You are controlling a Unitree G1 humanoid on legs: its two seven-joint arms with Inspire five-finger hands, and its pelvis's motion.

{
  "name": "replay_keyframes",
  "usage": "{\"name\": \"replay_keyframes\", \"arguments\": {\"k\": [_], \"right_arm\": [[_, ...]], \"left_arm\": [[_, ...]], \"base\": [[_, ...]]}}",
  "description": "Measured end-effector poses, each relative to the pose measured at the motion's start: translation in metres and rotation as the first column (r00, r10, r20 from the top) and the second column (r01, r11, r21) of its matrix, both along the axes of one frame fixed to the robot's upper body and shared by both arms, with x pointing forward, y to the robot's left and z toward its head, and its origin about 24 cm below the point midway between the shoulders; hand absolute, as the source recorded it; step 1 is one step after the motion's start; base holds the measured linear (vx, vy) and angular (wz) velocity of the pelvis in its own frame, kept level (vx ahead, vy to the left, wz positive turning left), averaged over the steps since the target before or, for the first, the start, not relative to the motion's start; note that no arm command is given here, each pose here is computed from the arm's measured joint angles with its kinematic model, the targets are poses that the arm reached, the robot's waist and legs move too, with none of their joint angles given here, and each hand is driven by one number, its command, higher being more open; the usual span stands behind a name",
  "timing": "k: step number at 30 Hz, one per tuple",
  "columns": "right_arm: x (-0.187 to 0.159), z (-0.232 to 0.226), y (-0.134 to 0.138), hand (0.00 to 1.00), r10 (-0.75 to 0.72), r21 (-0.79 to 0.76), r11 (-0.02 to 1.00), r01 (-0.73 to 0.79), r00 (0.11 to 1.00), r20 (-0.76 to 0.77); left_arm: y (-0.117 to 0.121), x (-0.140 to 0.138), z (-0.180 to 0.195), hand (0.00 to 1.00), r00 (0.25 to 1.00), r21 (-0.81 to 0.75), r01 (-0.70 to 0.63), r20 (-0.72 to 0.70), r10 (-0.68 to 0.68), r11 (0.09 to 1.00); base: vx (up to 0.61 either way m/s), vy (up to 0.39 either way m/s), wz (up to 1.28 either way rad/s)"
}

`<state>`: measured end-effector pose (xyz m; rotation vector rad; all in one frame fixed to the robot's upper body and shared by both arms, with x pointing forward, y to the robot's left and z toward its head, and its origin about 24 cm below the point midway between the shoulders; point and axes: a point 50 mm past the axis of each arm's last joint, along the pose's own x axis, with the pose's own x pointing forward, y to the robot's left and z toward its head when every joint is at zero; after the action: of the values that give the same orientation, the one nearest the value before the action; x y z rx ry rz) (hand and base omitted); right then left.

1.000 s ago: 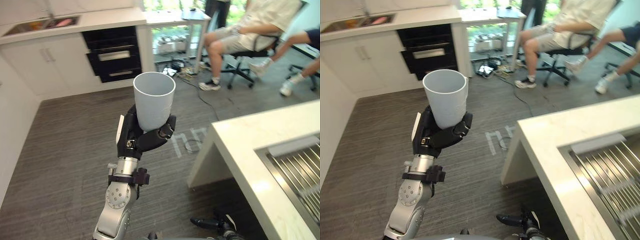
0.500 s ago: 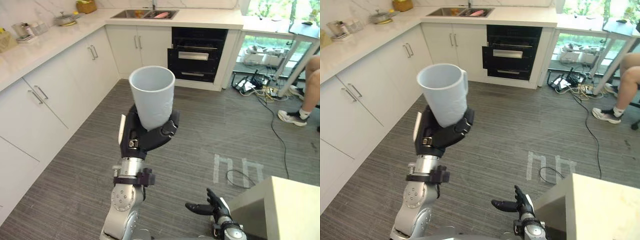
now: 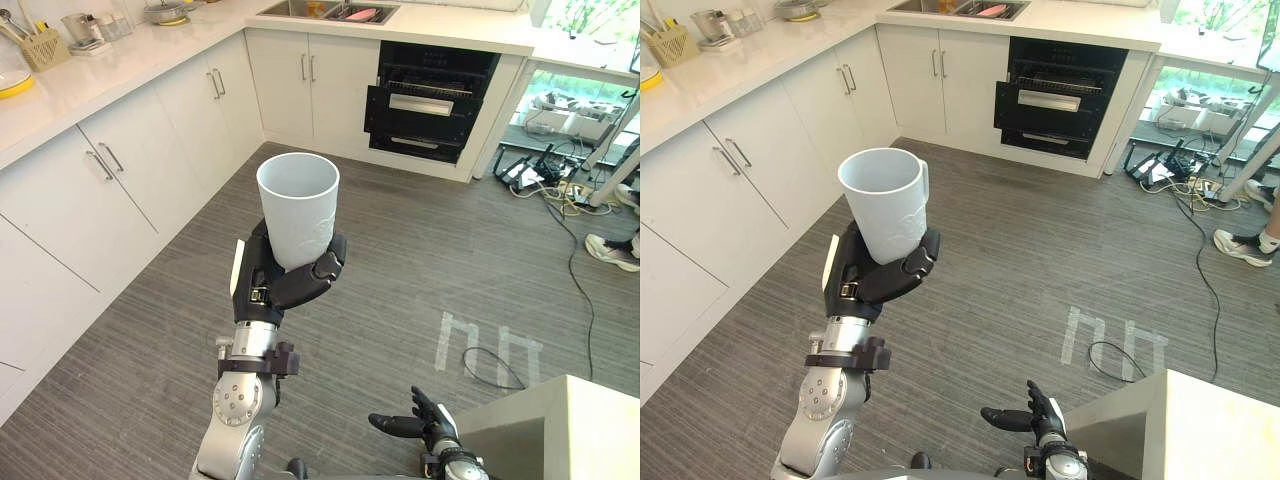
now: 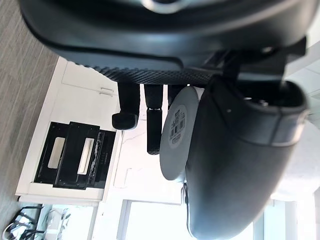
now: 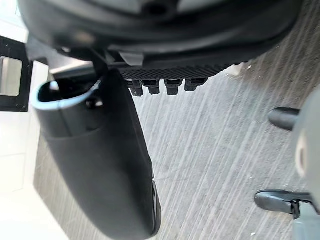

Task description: Walk over to the sink, pick up the cup, carry it to the dishwasher, place the cup inside the dishwasher, then close the dishwasher door

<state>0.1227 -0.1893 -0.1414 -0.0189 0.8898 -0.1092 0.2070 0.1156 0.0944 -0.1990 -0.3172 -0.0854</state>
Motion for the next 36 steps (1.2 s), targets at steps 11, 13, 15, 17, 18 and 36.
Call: {"name": "replay_keyframes", "arguments": {"k": [11,13,15,17,18,36], "right_arm": [[0.004,0.001,0.003,1.0,0.008,-0.003,1.0,-0.008,1.0,0.007],[0.008,-0.001,0.005,1.0,0.021,-0.019,1.0,-0.021,1.0,-0.008],[0.008,-0.001,0.005,1.0,0.021,-0.019,1.0,-0.021,1.0,-0.008],[0.008,-0.001,0.005,1.0,0.02,-0.019,1.0,-0.02,1.0,-0.009],[0.007,-0.002,0.005,1.0,0.018,-0.02,1.0,-0.018,1.0,-0.013],[0.012,-0.002,-0.008,1.0,-0.14,-0.063,0.988,0.138,0.99,-0.029]], "left_arm": [[0.01,-0.005,-0.02,0.0,0.995,0.048,-0.022,-0.093,0.027,0.999],[0.019,-0.01,-0.026,0.0,0.99,0.06,-0.063,-0.121,0.07,0.996],[0.019,-0.01,-0.026,0.0,0.99,0.06,-0.063,-0.121,0.07,0.996],[0.019,-0.01,-0.026,0.0,0.99,0.06,-0.063,-0.122,0.07,0.996],[0.019,-0.01,-0.026,0.0,0.99,0.06,-0.062,-0.124,0.069,0.996],[0.019,-0.013,-0.064,0.0,0.945,0.009,-0.062,-0.321,0.061,0.998]], "base": [[-0.03,0.004,0.05],[0.0,0.0,0.0],[0.0,0.0,0.0],[0.0,0.0,0.04],[0.0,0.0,0.17],[0.02,0.03,-0.1]]}}
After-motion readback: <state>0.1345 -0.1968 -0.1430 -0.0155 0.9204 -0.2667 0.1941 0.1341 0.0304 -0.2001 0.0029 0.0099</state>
